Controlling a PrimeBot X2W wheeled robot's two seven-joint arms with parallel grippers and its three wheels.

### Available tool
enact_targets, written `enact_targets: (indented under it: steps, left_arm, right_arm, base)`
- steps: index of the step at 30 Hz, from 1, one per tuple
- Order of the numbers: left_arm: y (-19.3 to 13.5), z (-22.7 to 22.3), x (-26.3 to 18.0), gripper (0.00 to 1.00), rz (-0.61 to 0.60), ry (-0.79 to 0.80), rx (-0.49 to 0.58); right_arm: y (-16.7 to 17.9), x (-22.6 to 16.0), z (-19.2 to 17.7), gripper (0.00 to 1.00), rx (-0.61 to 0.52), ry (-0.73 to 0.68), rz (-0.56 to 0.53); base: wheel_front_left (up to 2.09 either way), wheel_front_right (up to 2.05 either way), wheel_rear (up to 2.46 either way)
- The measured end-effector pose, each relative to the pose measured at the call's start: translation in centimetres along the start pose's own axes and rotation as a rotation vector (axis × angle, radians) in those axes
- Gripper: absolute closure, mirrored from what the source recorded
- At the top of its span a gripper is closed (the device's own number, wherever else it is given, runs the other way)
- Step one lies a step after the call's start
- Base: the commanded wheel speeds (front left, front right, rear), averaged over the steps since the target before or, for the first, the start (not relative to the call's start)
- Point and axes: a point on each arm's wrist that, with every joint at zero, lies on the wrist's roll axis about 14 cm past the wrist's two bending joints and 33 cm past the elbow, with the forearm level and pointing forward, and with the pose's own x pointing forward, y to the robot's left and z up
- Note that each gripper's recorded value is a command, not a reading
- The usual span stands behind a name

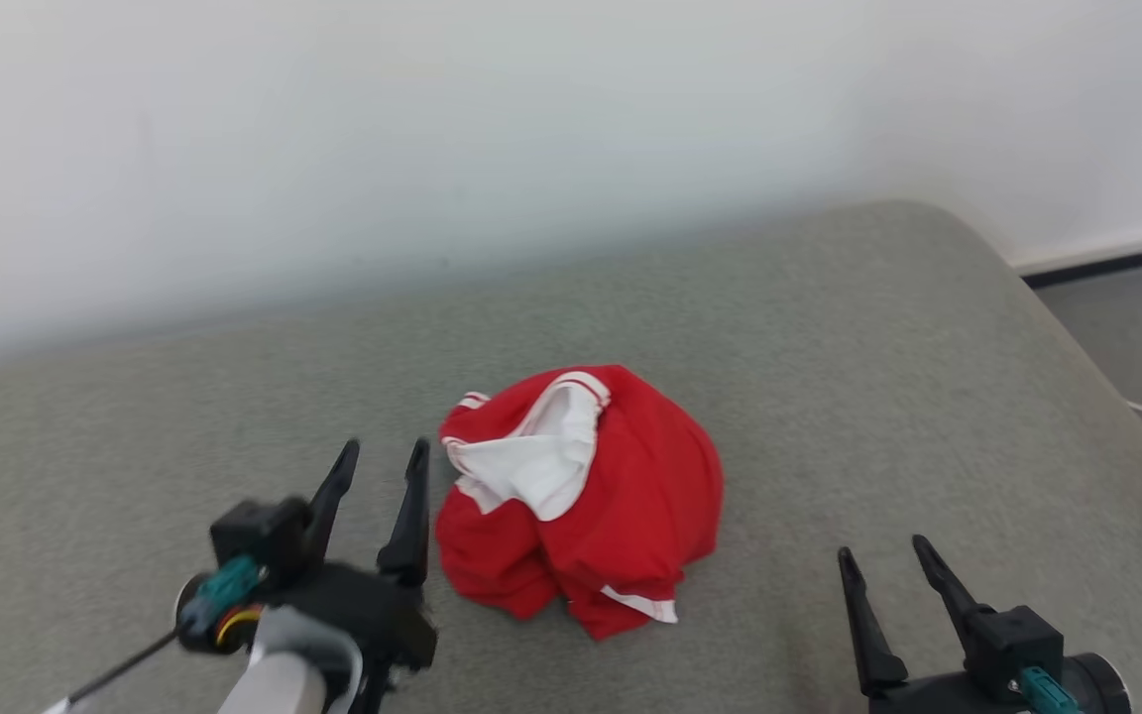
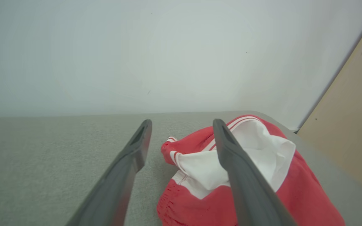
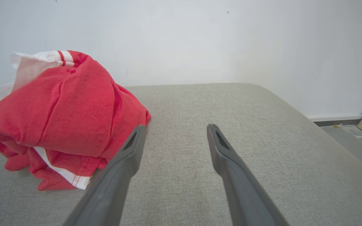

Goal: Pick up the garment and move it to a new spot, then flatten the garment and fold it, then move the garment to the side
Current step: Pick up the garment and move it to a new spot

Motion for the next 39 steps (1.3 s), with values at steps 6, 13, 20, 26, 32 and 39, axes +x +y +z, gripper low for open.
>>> enact_targets:
  steps: [6,13,20,26,32,39]
  left_arm:
    - [4.9,1.0,-5.3,0.0,0.138,-0.058,0.067]
    - [8.2,0.4,-11.6,0.0,0.275,-0.058,0.115]
    - [9.1,-0.4,-16.2,0.0,0.365,-0.054,0.123]
    - [9.7,-1.7,-18.8,0.0,0.414,-0.023,0.116]
    - [9.5,-1.6,-18.9,0.0,0.406,-0.031,0.116]
    - [8.0,-1.6,-15.9,0.0,0.295,0.01,0.103]
  right_arm:
    - [0.9,0.4,0.5,0.0,-0.028,-0.009,0.033]
    - [2.4,0.3,0.5,0.0,-0.039,-0.006,0.081]
    - [2.6,-0.7,-0.3,0.0,-0.031,0.019,0.091]
    - [2.7,-1.4,-0.6,0.0,-0.021,0.027,0.093]
    - [3.1,-1.5,-0.7,0.0,-0.014,0.027,0.104]
    - [3.2,-1.6,-0.7,0.0,-0.001,0.026,0.105]
  base:
    - [0.0,0.0,0.0]
    - [0.0,0.0,0.0]
    - [0.0,0.0,0.0]
    - [0.0,0.0,0.0]
    - [0.0,0.0,0.0]
    - [0.0,0.0,0.0]
